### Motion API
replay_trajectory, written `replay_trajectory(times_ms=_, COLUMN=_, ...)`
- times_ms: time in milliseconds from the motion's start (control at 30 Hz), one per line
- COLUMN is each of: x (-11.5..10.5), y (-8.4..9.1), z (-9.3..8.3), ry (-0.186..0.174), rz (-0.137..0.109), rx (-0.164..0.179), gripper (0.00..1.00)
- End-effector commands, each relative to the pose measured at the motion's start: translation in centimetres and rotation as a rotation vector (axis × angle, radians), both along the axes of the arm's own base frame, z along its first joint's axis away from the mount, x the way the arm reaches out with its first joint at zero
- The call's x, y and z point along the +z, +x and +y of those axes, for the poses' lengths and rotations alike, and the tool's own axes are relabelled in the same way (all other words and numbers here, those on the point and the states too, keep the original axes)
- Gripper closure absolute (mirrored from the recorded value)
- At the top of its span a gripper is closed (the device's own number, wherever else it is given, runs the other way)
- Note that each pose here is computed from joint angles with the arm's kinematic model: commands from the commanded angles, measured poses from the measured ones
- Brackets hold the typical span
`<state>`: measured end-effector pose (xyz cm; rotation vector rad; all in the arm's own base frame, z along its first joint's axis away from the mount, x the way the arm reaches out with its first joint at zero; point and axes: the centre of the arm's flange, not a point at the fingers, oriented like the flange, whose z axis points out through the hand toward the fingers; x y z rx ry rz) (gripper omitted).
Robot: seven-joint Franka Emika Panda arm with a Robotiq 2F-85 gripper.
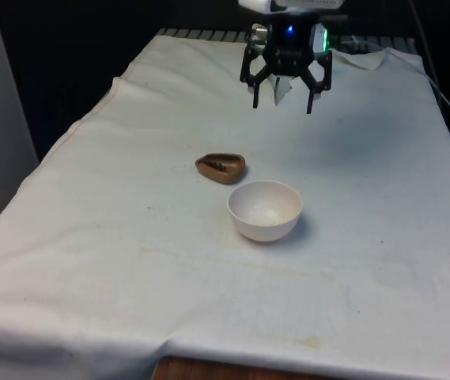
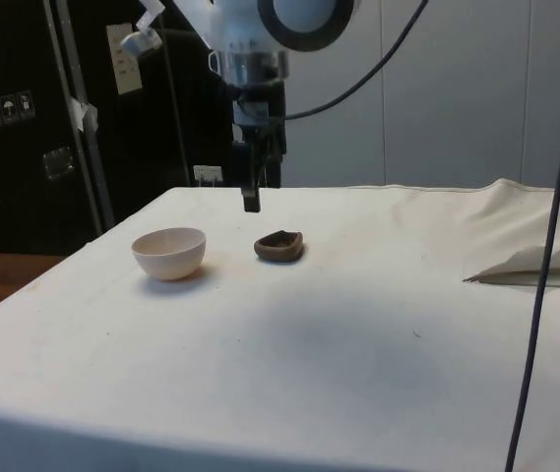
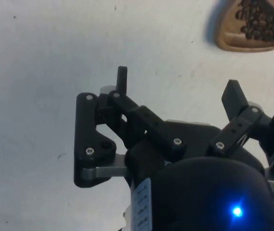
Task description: Pour the coffee beans from the cup into the bowl.
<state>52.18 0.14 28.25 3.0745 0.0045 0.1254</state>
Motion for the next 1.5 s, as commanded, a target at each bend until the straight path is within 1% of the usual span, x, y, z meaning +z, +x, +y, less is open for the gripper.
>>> replay_trajectory(times_ms=0, x=-0.3, y=0.0, z=-0.1, ry=0.0, rz=0.001, rx=0.0, gripper=0.0)
replay_trajectory(times_ms=33, x=-0.9, y=0.1, z=-0.5, ry=0.0, rz=-0.006, rx=0.0, gripper=0.0)
replay_trajectory(times_ms=133, x=-1.6, y=0.3, z=-0.8, ry=-0.002, rz=-0.004, rx=0.0, gripper=0.0)
replay_trajectory(times_ms=267, x=-2.4, y=0.3, z=-0.9, ry=-0.013, rz=0.004, rx=0.001, gripper=0.0)
replay_trajectory(times_ms=300, x=-2.3, y=0.3, z=-0.8, ry=-0.004, rz=0.011, rx=0.0, gripper=0.0)
replay_trajectory(times_ms=333, x=-2.5, y=0.4, z=-1.0, ry=-0.014, rz=0.005, rx=0.001, gripper=0.0)
replay_trajectory(times_ms=567, x=-3.7, y=0.6, z=-1.1, ry=-0.03, rz=0.017, rx=0.003, gripper=0.0)
replay_trajectory(times_ms=600, x=-3.6, y=0.4, z=-0.9, ry=-0.018, rz=0.023, rx=0.004, gripper=0.0)
replay_trajectory(times_ms=633, x=-3.8, y=0.7, z=-1.2, ry=-0.032, rz=0.018, rx=0.0, gripper=0.0)
replay_trajectory(times_ms=733, x=-4.3, y=1.0, z=-1.3, ry=-0.041, rz=0.022, rx=-0.005, gripper=0.0)
replay_trajectory(times_ms=867, x=-4.7, y=1.5, z=-1.4, ry=-0.046, rz=0.026, rx=-0.018, gripper=0.0)
replay_trajectory(times_ms=900, x=-4.6, y=1.2, z=-1.2, ry=-0.032, rz=0.03, rx=-0.011, gripper=0.0)
replay_trajectory(times_ms=933, x=-4.8, y=1.5, z=-1.5, ry=-0.048, rz=0.027, rx=-0.022, gripper=0.0)
replay_trajectory(times_ms=1167, x=-5.7, y=2.4, z=-1.7, ry=-0.061, rz=0.031, rx=-0.049, gripper=0.0)
replay_trajectory(times_ms=1200, x=-5.6, y=2.2, z=-1.6, ry=-0.048, rz=0.033, rx=-0.043, gripper=0.0)
replay_trajectory(times_ms=1233, x=-5.8, y=2.5, z=-1.7, ry=-0.063, rz=0.03, rx=-0.051, gripper=0.0)
replay_trajectory(times_ms=1400, x=-6.4, y=2.9, z=-1.9, ry=-0.071, rz=0.032, rx=-0.067, gripper=0.0)
replay_trajectory(times_ms=1433, x=-6.4, y=2.8, z=-1.8, ry=-0.057, rz=0.037, rx=-0.062, gripper=0.0)
replay_trajectory(times_ms=1467, x=-6.5, y=3.0, z=-2.0, ry=-0.072, rz=0.033, rx=-0.07, gripper=0.0)
